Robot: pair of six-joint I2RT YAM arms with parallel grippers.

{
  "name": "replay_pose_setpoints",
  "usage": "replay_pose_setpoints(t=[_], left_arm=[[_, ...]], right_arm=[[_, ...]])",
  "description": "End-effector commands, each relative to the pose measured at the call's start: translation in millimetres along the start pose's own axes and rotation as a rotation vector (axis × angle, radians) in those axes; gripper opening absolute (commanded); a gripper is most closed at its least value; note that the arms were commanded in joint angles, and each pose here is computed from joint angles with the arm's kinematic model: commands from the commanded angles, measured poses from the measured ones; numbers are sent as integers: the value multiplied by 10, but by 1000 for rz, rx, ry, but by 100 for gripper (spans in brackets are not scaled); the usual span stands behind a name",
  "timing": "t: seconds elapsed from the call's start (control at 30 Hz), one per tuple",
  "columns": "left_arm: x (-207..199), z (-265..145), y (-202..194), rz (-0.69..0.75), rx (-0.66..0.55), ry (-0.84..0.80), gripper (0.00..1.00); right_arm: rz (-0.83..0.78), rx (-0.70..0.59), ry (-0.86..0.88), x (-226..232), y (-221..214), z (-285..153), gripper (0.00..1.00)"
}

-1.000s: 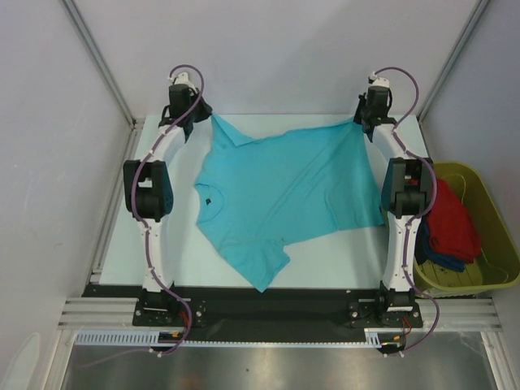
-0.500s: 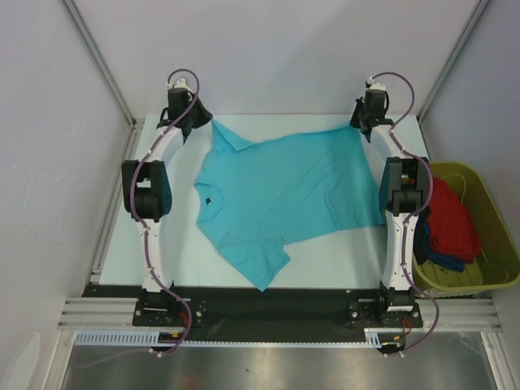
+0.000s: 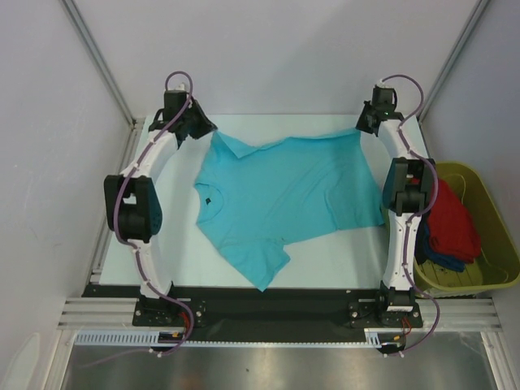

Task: Fold and stack the t-shirts
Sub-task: Fold the tshirt

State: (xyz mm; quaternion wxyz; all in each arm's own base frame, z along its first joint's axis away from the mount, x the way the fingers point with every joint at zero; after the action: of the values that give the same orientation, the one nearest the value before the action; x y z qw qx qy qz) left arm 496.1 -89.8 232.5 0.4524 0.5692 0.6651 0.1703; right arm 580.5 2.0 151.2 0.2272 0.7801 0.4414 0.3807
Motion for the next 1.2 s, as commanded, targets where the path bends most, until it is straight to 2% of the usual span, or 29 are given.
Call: replay_pose_setpoints(t=[0.0,0.13,0.33,0.6,0.83,1.17], left_arm=[[-169,-362,-24,-41,-4,-26,0],[-193,-595,-108,-43,-3,-31,0],[-220,-714,-198,-26,53,-59,0],[-207,-953,-357,-34,63,-56,0],[-119,-996,-629,-45,115,-39,0],[-58,-1004,-799,-60,146,-21,0]], right_arm=[[26,-11,24,81,289,-340,0],[46,23,19,6,291,-397,0],[46,42,25,-19,292,-493,0],[31,48,12,-77,309,-553,0],[19,73,-5,-134,253,-560,0],[28,109,-41,-259,162,-477,0]])
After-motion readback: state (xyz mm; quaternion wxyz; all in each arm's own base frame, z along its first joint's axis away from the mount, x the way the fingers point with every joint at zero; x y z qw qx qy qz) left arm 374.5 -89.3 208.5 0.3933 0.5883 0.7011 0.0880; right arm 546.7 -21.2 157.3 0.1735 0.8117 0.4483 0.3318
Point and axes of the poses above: each gripper's point midway between its finger pads, its own z axis out along the fingers, its own x axis along the line the jaws close on, y = z × x, the point moved 8 cm from there along -z, back along the fingers, and after that the axes turned 13 degrees about z, right-handed, at the moved point
